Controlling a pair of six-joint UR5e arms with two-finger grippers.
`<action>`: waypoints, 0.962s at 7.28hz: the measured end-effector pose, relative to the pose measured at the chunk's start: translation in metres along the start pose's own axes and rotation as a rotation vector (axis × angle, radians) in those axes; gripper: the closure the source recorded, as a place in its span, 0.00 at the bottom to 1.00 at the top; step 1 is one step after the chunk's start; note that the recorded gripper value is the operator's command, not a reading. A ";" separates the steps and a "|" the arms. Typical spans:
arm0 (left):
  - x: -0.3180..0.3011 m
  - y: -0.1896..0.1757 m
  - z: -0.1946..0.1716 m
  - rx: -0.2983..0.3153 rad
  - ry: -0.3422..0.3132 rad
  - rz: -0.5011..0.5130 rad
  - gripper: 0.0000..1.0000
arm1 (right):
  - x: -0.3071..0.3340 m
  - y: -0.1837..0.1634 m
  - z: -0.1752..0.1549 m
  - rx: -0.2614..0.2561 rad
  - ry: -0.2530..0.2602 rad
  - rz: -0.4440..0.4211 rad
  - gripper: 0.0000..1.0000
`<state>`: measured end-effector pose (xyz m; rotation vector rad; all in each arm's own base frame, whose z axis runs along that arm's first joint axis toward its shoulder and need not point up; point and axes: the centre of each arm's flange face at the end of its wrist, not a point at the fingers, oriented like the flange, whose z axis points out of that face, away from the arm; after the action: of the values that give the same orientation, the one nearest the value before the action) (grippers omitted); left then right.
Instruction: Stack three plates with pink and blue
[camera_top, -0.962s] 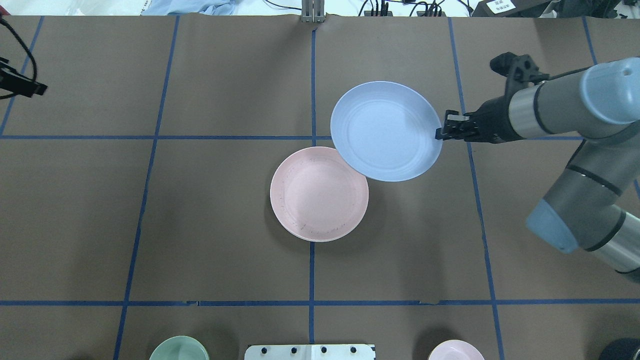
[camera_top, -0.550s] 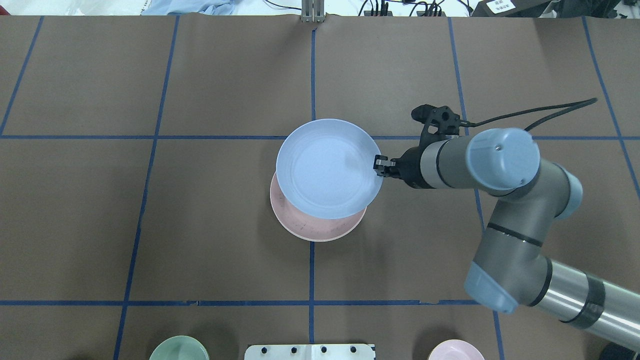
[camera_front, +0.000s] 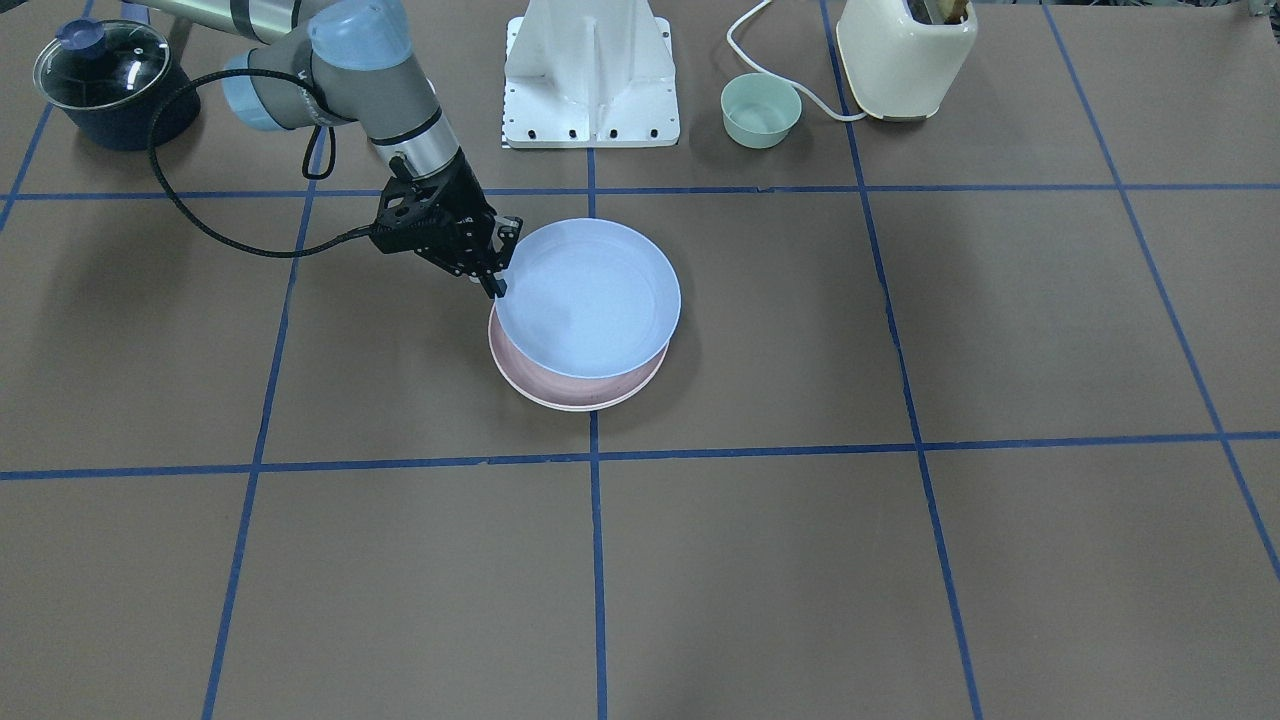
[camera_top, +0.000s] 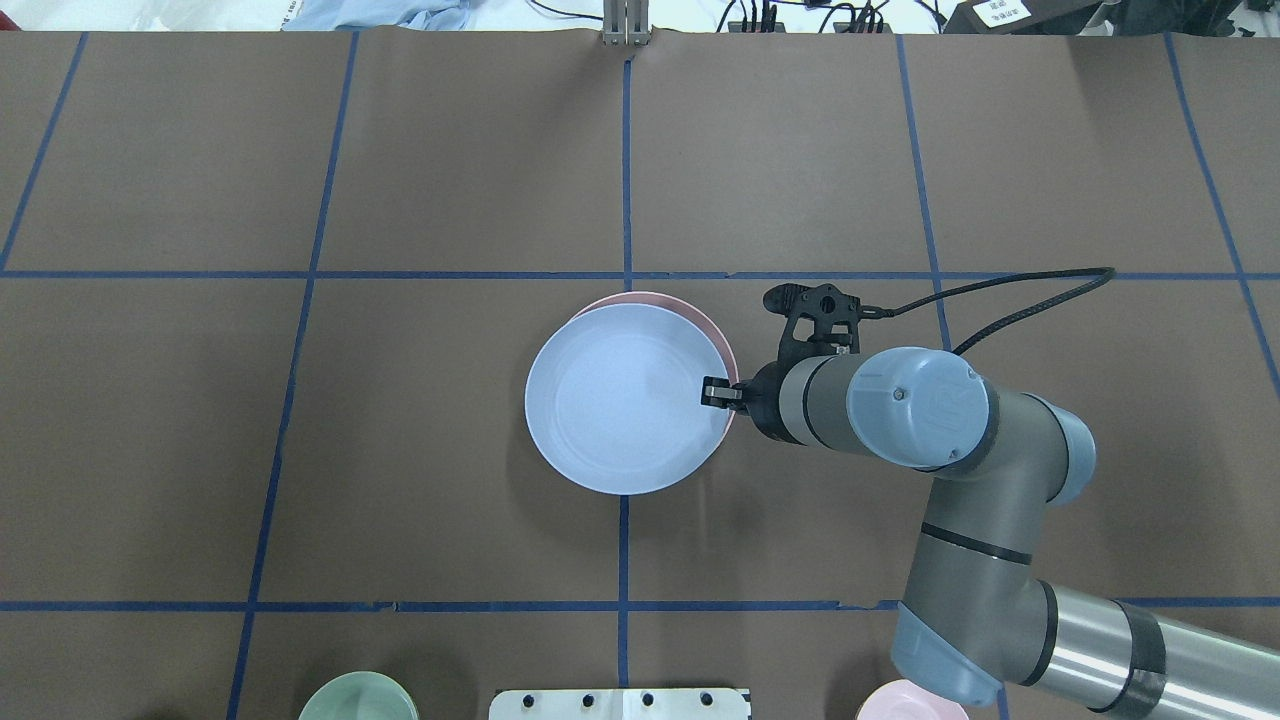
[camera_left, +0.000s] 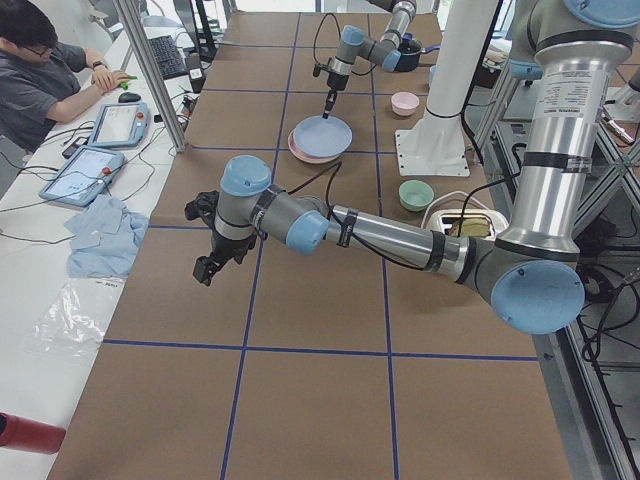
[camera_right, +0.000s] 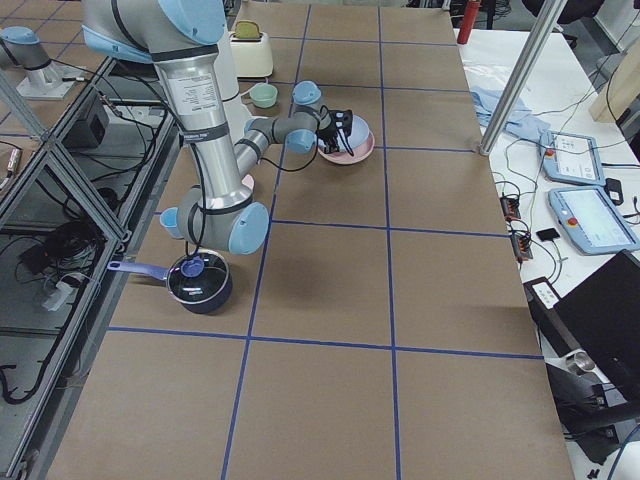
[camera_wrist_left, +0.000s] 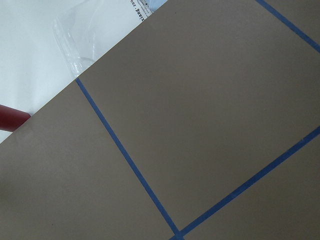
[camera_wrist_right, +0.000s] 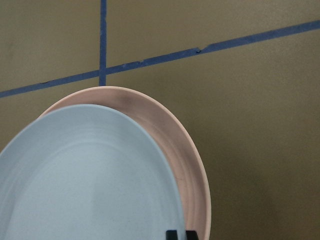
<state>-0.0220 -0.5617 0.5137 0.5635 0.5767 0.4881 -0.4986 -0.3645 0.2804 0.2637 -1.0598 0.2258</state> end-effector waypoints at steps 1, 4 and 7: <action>0.000 0.002 0.001 -0.001 0.001 -0.002 0.01 | 0.002 -0.002 0.002 0.005 0.007 -0.003 0.31; 0.000 0.007 0.003 -0.004 0.008 -0.006 0.01 | 0.010 -0.029 -0.004 0.032 0.037 0.005 0.02; -0.002 0.026 0.007 -0.022 0.008 -0.033 0.01 | 0.028 -0.099 -0.033 0.002 0.128 -0.054 0.01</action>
<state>-0.0265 -0.5459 0.5351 0.5305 0.5862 0.4655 -0.4272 -0.4457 0.2795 0.2761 -0.9243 0.1929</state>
